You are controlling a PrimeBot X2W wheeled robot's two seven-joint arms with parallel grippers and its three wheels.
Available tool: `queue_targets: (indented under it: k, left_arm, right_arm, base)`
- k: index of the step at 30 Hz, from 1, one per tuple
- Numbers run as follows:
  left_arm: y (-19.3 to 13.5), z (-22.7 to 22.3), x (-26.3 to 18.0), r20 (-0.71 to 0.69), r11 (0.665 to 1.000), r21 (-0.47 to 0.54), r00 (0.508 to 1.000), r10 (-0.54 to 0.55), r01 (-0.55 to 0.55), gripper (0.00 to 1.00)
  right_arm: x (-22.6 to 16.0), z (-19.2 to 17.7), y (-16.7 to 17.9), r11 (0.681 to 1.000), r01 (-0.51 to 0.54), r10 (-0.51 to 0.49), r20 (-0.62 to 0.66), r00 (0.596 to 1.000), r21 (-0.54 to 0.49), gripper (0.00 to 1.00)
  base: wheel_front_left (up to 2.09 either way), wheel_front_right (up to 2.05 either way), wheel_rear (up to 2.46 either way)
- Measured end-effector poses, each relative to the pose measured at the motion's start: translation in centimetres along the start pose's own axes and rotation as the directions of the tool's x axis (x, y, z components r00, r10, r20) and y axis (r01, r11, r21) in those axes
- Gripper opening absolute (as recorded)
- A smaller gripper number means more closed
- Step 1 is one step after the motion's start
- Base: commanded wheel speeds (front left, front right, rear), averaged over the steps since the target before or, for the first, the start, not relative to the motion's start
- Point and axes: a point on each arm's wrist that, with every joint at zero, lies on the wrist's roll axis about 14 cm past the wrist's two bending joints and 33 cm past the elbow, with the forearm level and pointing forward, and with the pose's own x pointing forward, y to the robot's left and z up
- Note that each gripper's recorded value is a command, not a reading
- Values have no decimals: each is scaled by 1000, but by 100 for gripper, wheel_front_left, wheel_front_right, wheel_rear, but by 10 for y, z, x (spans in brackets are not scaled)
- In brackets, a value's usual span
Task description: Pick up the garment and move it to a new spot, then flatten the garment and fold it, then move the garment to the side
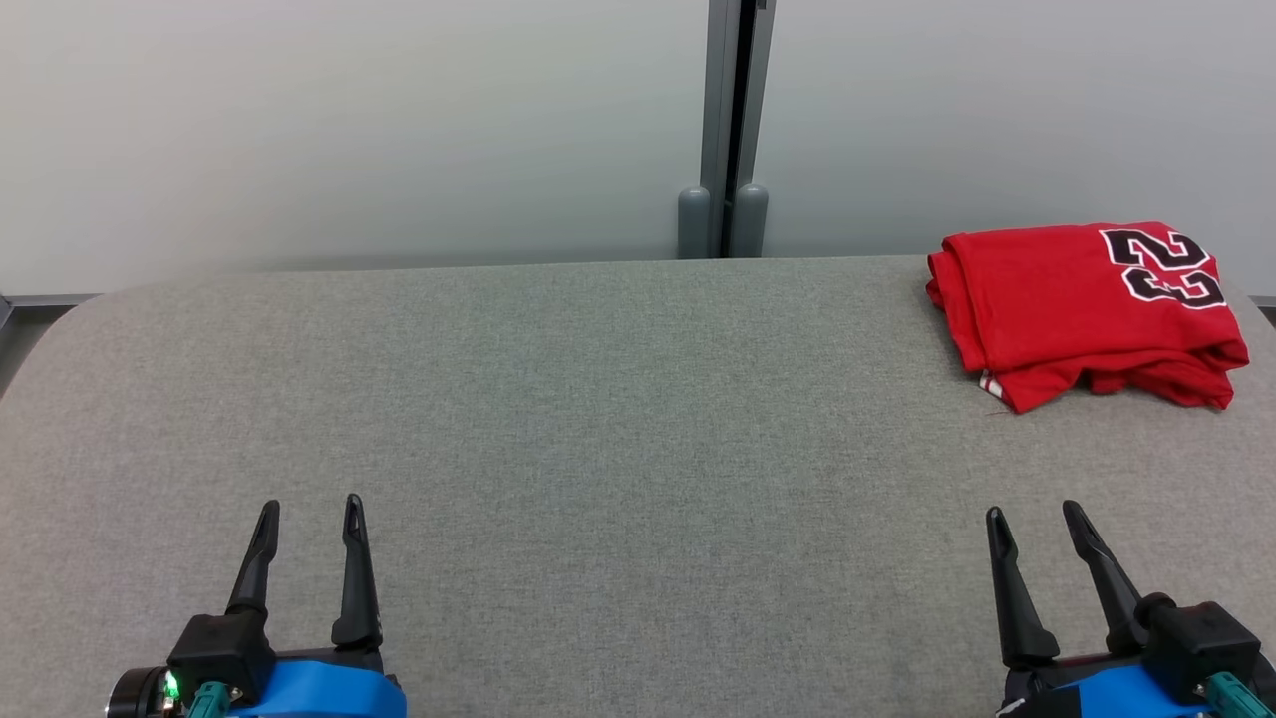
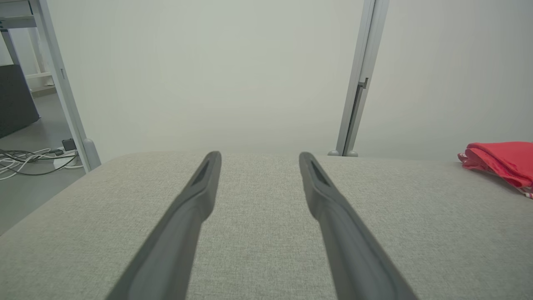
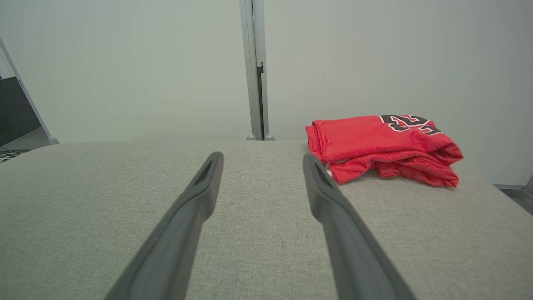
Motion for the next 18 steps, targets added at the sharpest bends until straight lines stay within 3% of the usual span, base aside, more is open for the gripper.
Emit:
queue_targets:
  k: [3,4,10,18]
  left_arm:
    - [1,-1,0,-3,1000,8,1000,7,-7,100]
    - [1,-2,0,-5,1000,8,1000,7,-7,0]
    - [0,-28,-11,-94,1000,-14,995,14,-16,0]
    - [9,-33,-12,-133,983,-164,990,57,-79,0]
  right_arm:
    - [0,-1,0,1000,0,0,-3,1000,1,100]
    - [0,-2,0,1000,1,0,-5,1000,2,0]
    - [-4,-18,-1,1000,10,-9,-58,998,16,0]
    - [-5,-23,-7,984,58,-45,-83,996,171,0]
  base:
    - [0,0,0]
    - [0,0,0]
    - [0,0,0]
    - [0,0,0]
